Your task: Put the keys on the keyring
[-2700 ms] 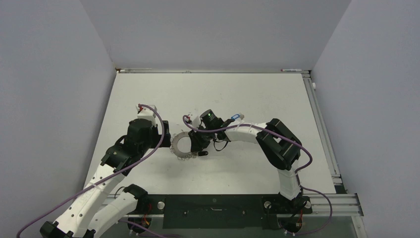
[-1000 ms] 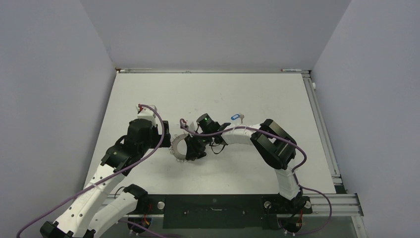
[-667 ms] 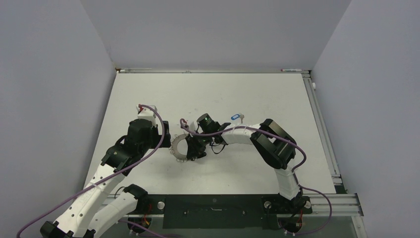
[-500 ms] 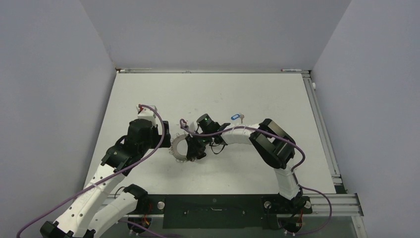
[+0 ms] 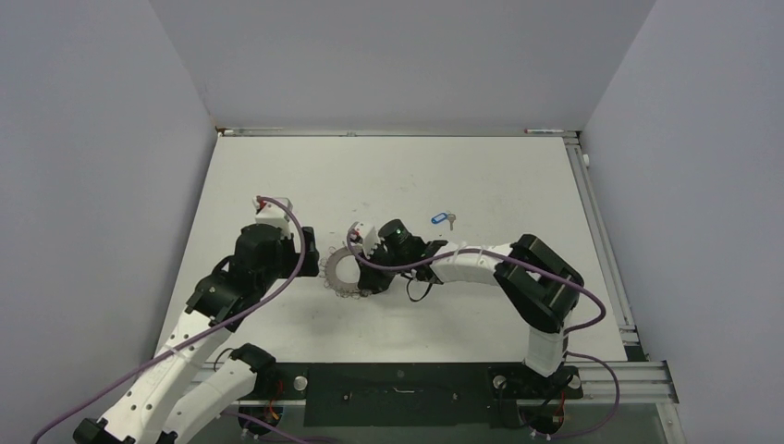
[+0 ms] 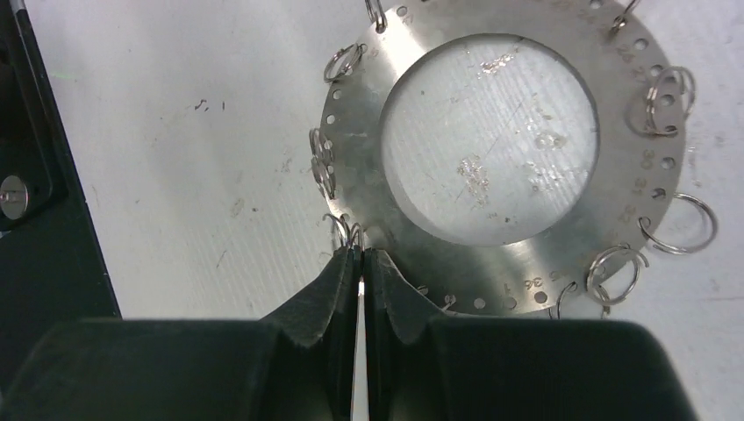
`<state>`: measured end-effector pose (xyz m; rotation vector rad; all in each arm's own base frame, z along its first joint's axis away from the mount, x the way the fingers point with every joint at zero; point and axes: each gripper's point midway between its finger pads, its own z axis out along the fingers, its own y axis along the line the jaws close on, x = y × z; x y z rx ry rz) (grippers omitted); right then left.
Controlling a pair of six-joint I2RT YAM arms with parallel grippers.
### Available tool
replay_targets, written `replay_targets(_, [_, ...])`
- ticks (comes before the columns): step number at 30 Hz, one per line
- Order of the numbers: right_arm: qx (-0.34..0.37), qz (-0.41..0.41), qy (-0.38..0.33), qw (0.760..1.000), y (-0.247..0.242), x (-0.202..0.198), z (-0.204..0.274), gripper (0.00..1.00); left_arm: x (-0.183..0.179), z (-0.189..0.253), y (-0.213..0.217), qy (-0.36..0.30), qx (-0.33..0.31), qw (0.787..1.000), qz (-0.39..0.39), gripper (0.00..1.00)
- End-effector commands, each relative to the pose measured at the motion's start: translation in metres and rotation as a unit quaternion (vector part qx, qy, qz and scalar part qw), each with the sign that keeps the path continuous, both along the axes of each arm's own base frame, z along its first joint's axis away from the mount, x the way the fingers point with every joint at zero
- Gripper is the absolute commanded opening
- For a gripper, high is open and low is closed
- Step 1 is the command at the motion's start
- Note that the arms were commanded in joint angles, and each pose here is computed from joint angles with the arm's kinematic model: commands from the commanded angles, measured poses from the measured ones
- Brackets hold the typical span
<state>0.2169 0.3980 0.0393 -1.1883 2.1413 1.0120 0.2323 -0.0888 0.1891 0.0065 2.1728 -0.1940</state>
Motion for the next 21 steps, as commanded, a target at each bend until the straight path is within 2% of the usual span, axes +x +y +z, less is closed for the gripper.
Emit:
replay_targets(1, [0.036, -0.037, -0.112, 0.992, 0.009, 0.020, 0.051, 0.05, 0.006, 0.017, -0.006, -0.037, -0.018, 0.999, -0.015, 0.91])
replay_targets(14, [0.060, -0.090, -0.212, 0.971, -0.005, 0.006, 0.104, 0.05, -0.005, 0.049, -0.019, -0.107, -0.064, 0.990, -0.068, 0.89])
replay_targets(21, [0.094, -0.134, -0.256, 0.953, -0.023, 0.006, 0.132, 0.05, -0.018, 0.073, -0.036, -0.157, -0.105, 0.974, -0.128, 0.88])
